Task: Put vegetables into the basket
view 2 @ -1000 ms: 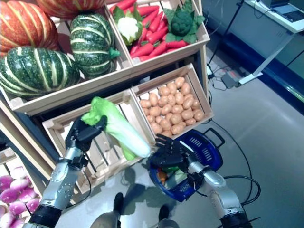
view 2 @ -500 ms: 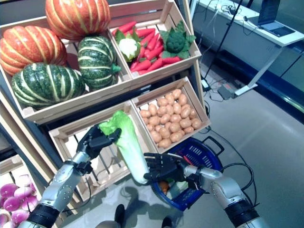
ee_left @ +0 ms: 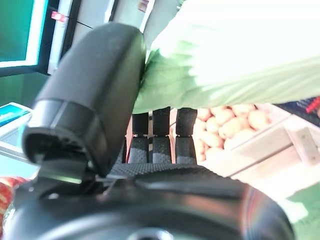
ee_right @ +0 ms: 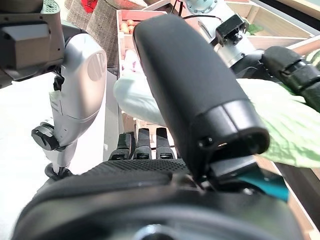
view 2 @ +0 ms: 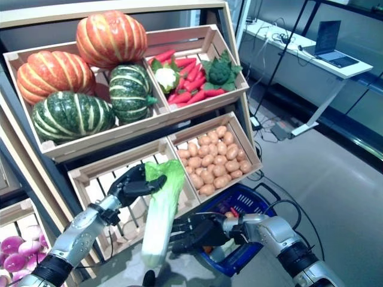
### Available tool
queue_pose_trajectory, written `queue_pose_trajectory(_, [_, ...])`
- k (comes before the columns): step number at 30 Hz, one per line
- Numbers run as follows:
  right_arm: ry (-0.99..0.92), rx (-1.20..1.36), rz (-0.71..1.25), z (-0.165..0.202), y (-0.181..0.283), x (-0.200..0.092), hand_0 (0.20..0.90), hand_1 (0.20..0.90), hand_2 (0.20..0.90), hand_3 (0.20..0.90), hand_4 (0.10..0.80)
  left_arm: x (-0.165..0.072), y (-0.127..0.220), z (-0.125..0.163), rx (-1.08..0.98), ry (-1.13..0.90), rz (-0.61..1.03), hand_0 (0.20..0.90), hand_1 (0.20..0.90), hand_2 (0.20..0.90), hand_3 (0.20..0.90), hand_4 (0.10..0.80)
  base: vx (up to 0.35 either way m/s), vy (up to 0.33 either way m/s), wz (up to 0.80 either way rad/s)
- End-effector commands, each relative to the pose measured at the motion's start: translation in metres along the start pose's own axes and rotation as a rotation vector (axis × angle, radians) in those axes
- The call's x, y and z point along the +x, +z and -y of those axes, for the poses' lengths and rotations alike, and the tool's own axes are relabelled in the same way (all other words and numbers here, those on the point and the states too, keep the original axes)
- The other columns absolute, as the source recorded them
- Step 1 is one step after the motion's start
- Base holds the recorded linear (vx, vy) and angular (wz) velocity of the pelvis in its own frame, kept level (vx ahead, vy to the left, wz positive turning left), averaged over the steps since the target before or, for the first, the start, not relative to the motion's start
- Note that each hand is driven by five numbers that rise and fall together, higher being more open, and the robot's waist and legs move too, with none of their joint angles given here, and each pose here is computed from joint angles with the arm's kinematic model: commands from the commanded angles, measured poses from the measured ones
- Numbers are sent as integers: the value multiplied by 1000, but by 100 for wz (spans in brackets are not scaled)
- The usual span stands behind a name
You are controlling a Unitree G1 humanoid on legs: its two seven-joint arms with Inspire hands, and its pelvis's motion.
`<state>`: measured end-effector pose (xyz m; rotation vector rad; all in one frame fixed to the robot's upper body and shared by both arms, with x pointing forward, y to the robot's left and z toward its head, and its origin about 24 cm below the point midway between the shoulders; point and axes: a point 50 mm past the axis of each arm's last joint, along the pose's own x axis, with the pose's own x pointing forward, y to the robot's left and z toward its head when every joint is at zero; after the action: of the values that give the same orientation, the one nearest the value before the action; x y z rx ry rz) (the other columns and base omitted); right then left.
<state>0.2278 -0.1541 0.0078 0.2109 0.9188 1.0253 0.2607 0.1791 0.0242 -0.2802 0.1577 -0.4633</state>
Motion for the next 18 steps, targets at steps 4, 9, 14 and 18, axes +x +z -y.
queue_pose_trajectory(4, [386,-41,149,-47,48,22,900,900,900,900,800,38,37,35,-124,-182,254,300,300,300,300,400,0,0,0])
queue_pose_trajectory(9, [368,25,205,-55,52,33,900,900,900,900,800,38,32,37,-172,-172,271,300,300,300,300,400,0,0,0])
queue_pose_trajectory(14, [266,95,299,-51,56,40,900,900,900,900,800,39,31,39,-191,-154,284,300,300,300,300,400,0,0,0])
queue_pose_trajectory(18, [228,149,325,-49,57,41,900,900,900,900,800,39,33,39,-197,-143,295,300,300,300,300,400,0,0,0])
